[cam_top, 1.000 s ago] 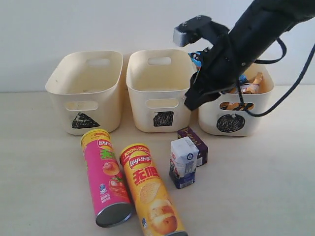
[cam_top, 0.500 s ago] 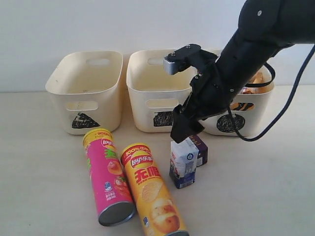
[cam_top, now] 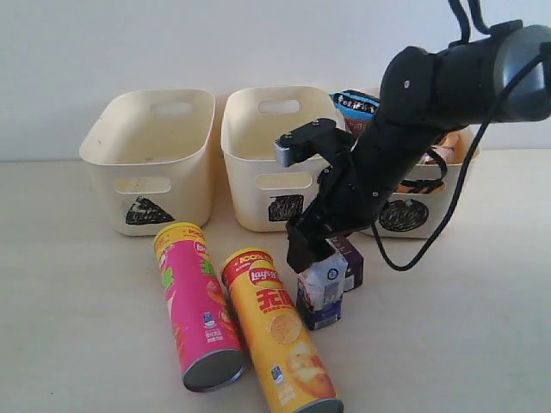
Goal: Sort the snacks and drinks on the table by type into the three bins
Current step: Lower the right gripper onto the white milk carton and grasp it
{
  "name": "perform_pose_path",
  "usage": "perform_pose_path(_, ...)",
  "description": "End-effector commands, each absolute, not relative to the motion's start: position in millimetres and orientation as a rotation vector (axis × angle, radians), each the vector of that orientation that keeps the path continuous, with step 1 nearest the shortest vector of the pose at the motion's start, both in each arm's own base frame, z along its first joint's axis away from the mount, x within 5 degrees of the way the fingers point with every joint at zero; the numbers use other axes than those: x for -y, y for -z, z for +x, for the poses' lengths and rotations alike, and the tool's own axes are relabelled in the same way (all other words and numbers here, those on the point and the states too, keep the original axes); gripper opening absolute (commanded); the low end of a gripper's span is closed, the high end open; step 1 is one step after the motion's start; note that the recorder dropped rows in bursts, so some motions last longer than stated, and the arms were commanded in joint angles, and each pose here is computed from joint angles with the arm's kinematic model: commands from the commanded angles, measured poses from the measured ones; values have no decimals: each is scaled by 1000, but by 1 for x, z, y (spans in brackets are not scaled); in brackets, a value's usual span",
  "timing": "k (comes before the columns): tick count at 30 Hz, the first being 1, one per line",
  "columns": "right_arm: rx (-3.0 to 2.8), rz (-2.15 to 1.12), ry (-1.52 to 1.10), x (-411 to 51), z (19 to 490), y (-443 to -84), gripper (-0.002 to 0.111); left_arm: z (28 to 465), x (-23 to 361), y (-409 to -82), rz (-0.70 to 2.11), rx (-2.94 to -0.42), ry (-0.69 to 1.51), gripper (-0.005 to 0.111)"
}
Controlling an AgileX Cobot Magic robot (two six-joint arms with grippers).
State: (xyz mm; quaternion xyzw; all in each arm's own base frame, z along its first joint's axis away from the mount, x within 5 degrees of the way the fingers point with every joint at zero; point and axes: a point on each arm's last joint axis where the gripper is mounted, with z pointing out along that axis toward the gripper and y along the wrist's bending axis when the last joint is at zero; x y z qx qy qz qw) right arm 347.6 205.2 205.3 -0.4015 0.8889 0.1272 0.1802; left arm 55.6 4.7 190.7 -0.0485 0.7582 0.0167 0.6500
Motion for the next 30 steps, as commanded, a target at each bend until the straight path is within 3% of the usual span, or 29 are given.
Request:
perform_pose_path(1,-2519,-1152,-277,-210,350,-193,81,55,-4,-192,-109,-1712,-31,4)
perform_pose_path(4,-2544,-1126,-250,-210,351,-188,78,55,-4,-192,-109,-1712,-31,4)
perform_pose_path(7,-2548,-1105,-252,-210,351,-188,63,55,-4,-192,-109,-1712,-31,4)
perform_pose_path(10,-2563,-1114,-254,-209,350,-187,36,55,-4,-192,-109,-1712,-31,4)
perform_pose_path(12,-2576,-1139,-253,-209,348,-187,6,55,-4,-192,-109,-1712,-31,4)
perform_pose_path(13,-2577,-1151,-252,-209,348,-186,0,55,-4,-192,-109,-1712,-31,4)
perform_pose_path(23,-2574,-1176,-236,-207,346,-191,0,55,-4,-192,-109,-1712,-31,4)
perform_pose_path(30,-2493,-1177,-194,-200,339,-225,0,55,-4,-192,-109,-1712,-31,4)
